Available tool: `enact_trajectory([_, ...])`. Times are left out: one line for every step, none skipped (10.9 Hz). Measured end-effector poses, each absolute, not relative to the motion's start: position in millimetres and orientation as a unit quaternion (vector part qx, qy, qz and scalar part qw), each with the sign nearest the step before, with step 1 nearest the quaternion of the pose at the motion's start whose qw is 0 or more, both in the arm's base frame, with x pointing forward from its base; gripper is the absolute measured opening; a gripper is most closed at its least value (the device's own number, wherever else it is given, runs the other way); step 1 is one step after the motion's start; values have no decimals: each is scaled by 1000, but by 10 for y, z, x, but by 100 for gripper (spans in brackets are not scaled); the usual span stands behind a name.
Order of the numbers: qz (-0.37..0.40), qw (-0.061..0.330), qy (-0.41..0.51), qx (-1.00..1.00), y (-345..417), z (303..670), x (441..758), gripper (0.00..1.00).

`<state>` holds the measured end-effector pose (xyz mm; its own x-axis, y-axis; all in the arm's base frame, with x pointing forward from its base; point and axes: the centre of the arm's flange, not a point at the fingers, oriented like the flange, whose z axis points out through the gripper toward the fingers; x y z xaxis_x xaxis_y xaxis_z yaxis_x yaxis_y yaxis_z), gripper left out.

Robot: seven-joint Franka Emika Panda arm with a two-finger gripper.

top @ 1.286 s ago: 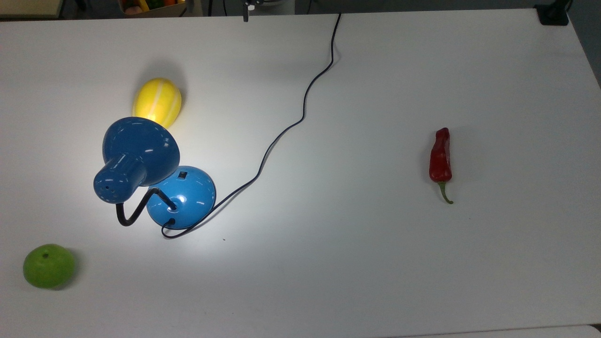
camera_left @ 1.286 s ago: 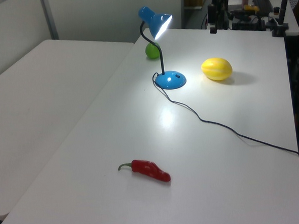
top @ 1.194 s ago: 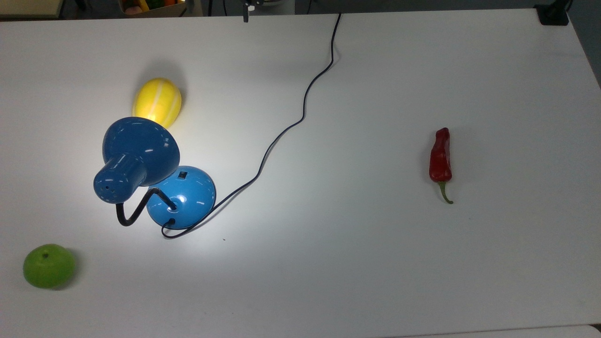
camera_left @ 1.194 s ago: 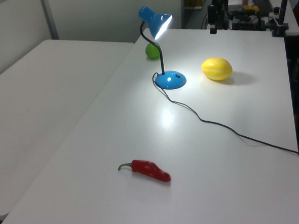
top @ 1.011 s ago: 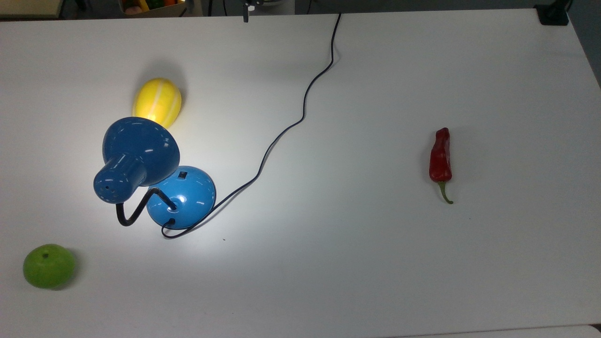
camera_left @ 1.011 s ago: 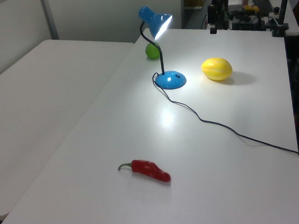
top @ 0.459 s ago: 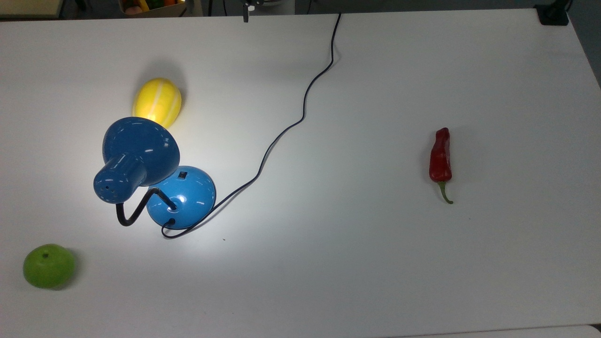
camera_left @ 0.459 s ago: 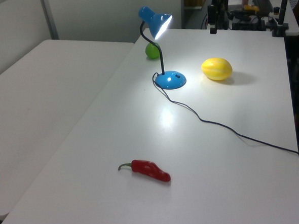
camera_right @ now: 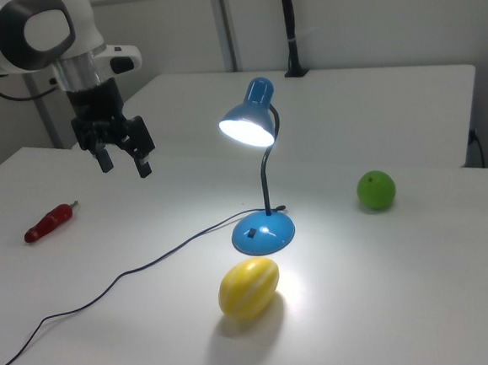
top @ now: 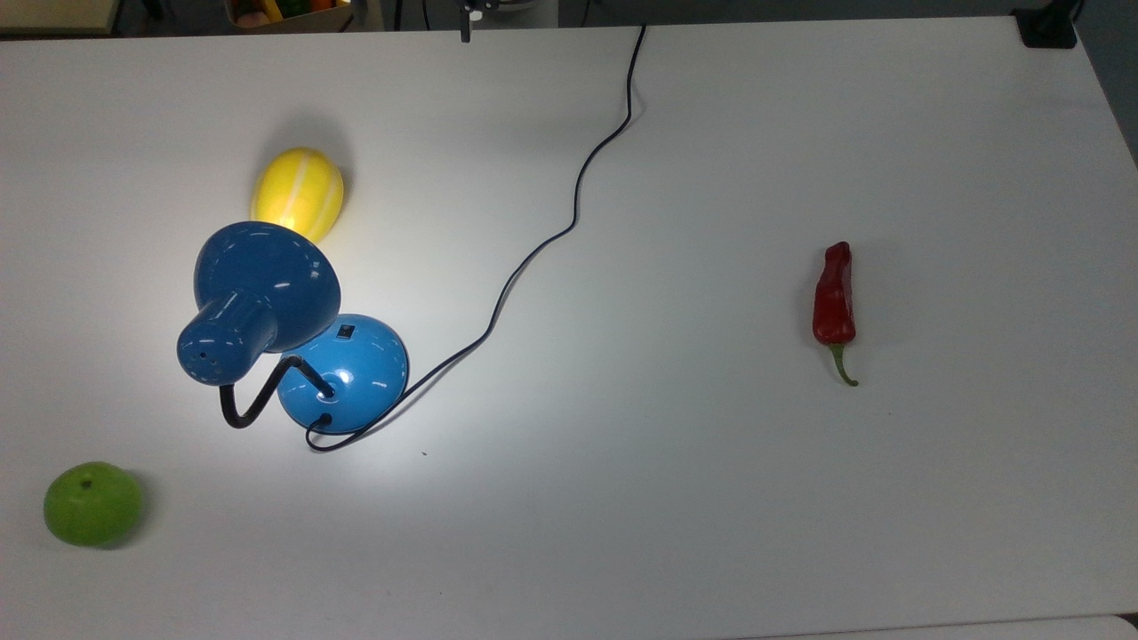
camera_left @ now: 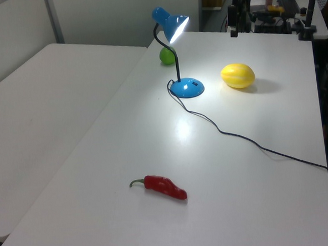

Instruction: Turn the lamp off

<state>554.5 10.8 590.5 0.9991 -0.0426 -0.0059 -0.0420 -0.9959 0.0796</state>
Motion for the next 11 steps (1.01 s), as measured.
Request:
enact_trajectory([-4,40,-21,999,108,5905,5545,100])
enact_trajectory([-4,40,-21,999,108,5905,5545,100])
enact_trajectory([-4,40,-21,999,107,5907,5546,100])
enact_trajectory([-2,40,-22,999,101,5919,5547,97])
enact_trajectory([0,40,-24,999,79,5940,5551,93])
enact_trajectory([1,40,-23,999,52,5953,5554,84])
enact_trajectory([1,40,-20,999,43,5952,5555,67])
enact_trajectory([0,40,-18,999,44,5947,5558,53])
enact_trajectory([0,40,-18,999,44,5940,5561,36])
enact_trajectory([-1,40,-17,999,44,5936,5563,20])
enact_trajectory([-1,40,-17,999,44,5934,5564,4])
